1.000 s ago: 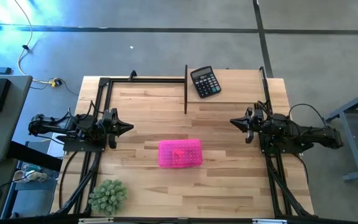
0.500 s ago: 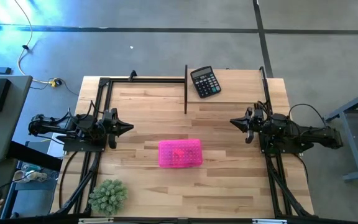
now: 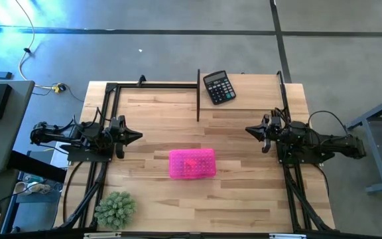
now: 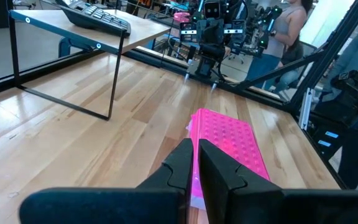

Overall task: Pack school essentials
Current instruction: Return to Home Position

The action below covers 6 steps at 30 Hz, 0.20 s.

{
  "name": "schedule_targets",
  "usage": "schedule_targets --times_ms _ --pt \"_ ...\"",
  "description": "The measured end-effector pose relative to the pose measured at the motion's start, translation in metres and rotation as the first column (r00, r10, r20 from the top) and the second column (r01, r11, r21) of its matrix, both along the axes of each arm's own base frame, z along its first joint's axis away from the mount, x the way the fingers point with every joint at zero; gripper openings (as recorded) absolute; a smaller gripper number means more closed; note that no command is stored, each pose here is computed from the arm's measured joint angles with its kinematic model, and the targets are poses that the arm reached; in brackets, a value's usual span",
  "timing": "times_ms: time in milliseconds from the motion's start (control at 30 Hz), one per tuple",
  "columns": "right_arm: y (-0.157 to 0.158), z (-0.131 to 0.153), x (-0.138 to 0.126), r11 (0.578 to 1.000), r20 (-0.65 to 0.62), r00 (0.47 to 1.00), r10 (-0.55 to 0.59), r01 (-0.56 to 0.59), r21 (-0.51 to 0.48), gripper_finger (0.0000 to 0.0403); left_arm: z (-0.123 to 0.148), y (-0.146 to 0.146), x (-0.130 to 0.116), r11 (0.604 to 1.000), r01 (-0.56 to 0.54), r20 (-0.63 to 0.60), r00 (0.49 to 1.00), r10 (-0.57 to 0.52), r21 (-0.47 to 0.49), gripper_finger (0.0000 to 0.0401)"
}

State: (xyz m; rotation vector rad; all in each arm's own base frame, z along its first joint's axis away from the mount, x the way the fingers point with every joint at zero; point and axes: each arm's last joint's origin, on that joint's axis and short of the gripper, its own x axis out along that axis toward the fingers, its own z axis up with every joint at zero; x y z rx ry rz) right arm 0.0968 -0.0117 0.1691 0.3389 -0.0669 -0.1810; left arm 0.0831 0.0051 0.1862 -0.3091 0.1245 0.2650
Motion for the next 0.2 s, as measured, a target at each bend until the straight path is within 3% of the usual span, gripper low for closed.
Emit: schedule_targets --times_ms 200 --pt "0.0000 -0.0001 0.0000 1.000 0.000 1.000 0.000 0.000 0.000 0.0000 0.0000 0.0000 0.0000 1.000 0.000 0.000 1.000 0.000 0.000 0.0015"
